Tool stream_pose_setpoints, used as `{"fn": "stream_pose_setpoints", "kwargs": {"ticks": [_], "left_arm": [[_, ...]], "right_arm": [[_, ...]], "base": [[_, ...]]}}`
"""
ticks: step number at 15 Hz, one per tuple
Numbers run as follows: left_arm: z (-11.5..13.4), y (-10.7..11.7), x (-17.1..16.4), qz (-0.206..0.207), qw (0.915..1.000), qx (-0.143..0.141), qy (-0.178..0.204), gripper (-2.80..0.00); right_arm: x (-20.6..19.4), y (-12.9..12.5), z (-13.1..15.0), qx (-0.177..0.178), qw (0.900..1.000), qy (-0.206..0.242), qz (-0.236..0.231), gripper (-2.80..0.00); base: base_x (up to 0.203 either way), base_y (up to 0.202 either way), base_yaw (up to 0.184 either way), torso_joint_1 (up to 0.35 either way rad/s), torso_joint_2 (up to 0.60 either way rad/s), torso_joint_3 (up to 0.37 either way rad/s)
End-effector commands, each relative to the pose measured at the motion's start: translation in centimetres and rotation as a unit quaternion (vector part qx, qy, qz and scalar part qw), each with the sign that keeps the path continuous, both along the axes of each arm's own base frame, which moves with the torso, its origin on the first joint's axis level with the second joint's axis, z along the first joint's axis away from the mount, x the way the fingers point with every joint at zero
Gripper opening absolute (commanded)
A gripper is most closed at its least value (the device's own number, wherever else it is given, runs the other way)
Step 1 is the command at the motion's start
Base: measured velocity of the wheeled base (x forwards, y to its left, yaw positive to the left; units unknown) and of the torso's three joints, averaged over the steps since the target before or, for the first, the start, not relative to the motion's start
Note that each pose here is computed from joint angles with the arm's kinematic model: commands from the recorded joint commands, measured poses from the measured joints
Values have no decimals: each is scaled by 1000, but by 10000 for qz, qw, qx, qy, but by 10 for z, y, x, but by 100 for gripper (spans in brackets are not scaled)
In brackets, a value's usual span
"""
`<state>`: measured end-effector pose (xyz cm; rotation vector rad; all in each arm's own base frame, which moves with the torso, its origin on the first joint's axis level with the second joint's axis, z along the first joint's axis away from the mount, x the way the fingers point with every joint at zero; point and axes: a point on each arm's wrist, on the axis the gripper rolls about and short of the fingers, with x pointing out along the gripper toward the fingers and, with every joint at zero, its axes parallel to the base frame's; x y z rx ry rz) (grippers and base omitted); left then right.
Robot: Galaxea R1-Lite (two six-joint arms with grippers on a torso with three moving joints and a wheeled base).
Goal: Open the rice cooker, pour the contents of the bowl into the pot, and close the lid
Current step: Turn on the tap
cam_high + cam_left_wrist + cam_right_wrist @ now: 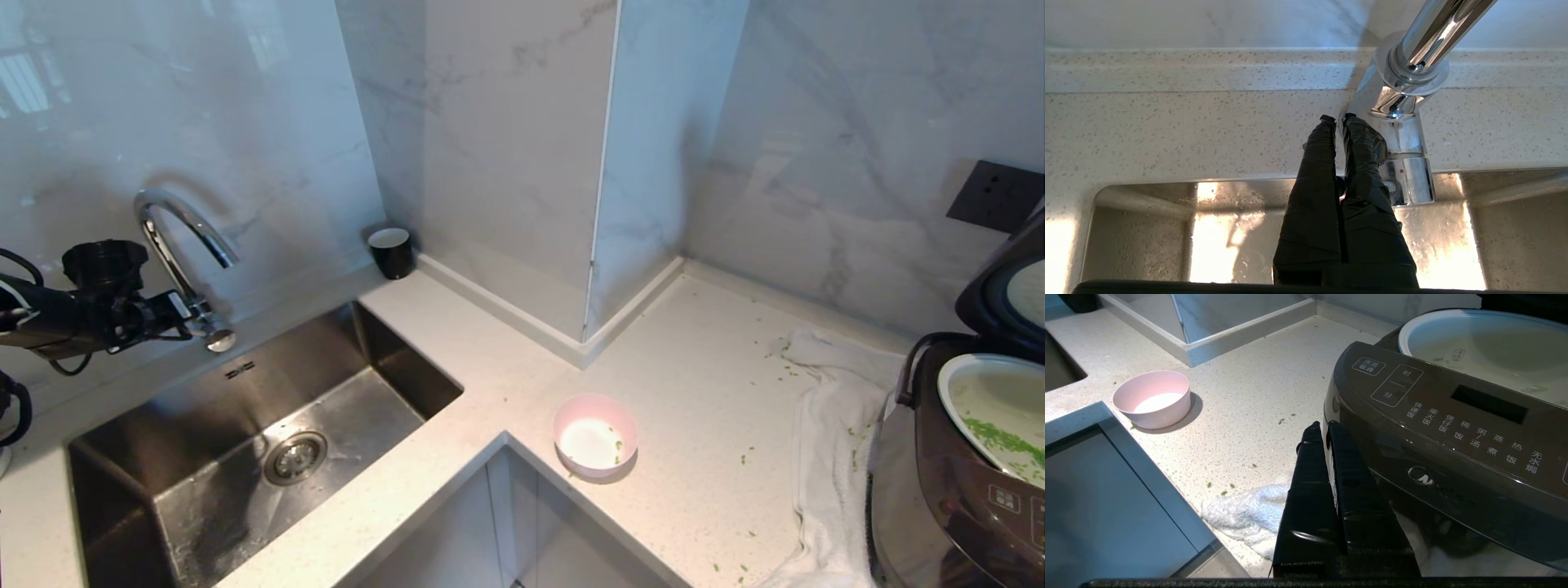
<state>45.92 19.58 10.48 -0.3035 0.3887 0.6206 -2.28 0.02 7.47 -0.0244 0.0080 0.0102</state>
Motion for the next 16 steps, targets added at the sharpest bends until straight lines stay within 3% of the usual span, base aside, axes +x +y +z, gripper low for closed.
{"fn": "stream_pose_setpoints", "kwargs": {"ticks": [1, 16], "left_arm": [[1, -2, -1, -11, 10000, -7, -6, -280], [3, -4, -3, -28, 10000, -19, 32, -280]], "right_arm": [[0, 0, 0, 0, 10000, 4, 3, -280], [0, 0, 0, 0, 10000, -2, 3, -280]], "base": [[0, 0, 0, 0, 0, 0], [0, 0, 0, 0, 0, 0]]}}
